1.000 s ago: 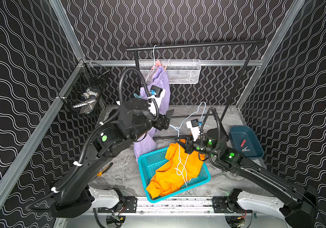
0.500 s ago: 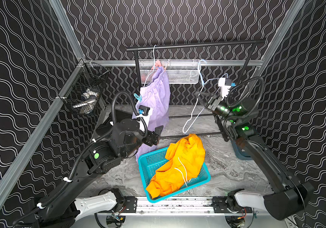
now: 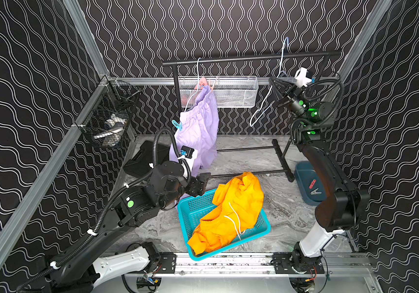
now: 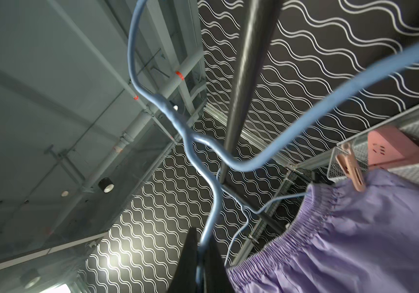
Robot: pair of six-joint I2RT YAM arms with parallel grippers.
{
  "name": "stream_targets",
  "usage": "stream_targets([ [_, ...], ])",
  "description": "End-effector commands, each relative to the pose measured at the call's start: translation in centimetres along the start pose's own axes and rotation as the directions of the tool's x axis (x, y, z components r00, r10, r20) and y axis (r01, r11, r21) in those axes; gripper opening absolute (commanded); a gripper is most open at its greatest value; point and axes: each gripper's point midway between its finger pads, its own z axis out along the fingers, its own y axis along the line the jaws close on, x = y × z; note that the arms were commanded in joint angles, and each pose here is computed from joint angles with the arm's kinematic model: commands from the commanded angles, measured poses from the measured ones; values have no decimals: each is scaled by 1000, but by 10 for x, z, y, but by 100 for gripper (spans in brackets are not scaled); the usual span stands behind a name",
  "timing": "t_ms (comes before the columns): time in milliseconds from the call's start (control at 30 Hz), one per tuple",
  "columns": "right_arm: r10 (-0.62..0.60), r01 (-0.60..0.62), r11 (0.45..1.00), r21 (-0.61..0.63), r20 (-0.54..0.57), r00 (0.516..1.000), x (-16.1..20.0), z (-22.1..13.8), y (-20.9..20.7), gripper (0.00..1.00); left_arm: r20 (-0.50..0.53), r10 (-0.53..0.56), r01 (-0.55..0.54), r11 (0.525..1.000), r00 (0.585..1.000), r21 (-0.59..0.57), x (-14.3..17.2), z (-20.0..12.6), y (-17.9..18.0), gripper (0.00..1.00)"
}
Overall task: Remove the clothespins securing shorts to the hanger
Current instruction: Place the hanger at the clothesline.
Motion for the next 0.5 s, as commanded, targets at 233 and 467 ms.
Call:
stream_targets([
  [233, 109, -106, 988, -114, 20, 994, -32, 3, -4, 0, -7, -31, 31, 1000, 999, -4, 4, -1, 2, 79],
  [467, 140, -132, 984, -116, 58, 988, -37, -16, -25, 0, -9, -28, 27, 1000, 1000, -7, 4, 0, 2, 79],
])
